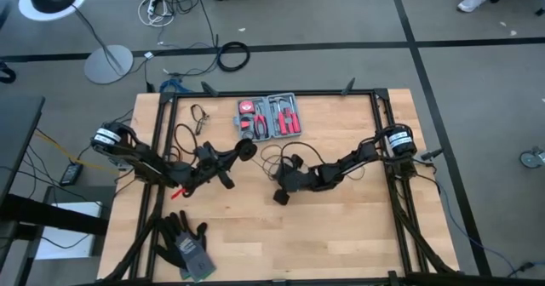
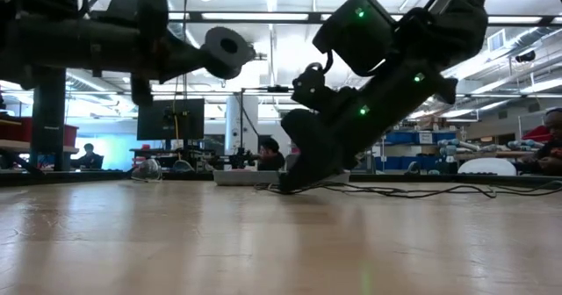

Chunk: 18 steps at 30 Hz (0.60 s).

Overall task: Coil cords
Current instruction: Coil the black wire onto the black spool

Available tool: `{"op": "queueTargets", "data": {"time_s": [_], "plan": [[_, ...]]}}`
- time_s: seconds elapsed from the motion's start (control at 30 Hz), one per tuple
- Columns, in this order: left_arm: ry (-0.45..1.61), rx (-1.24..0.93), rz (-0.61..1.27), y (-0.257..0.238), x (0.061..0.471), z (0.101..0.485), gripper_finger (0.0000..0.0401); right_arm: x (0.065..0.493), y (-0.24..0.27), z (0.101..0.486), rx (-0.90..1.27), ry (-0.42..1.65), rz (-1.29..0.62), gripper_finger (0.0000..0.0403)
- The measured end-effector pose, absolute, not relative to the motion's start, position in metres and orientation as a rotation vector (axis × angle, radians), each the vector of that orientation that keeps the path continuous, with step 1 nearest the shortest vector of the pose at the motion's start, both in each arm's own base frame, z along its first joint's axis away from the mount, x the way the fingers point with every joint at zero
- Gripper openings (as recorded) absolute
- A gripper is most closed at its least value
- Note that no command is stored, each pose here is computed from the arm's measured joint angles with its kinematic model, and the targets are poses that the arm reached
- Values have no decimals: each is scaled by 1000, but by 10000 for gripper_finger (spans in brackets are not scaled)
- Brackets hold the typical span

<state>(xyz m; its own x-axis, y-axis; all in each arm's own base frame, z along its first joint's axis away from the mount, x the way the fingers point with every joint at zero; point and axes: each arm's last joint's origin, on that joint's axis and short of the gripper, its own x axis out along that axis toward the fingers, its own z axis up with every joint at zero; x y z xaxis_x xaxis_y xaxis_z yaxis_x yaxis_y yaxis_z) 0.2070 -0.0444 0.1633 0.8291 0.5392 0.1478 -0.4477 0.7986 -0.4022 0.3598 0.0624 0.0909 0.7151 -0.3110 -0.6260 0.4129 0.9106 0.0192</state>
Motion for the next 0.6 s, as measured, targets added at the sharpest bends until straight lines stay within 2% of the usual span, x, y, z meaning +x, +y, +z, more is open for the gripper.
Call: {"op": "queueTargets", "data": {"time_s": [0.4,0.6], "plan": [[-304,-433,481,-44,200,170,0,345,63,108,89,755,-428,0],[-306,-413,458,-45,200,172,0,330,56,116,53,847,-519,0]]}}
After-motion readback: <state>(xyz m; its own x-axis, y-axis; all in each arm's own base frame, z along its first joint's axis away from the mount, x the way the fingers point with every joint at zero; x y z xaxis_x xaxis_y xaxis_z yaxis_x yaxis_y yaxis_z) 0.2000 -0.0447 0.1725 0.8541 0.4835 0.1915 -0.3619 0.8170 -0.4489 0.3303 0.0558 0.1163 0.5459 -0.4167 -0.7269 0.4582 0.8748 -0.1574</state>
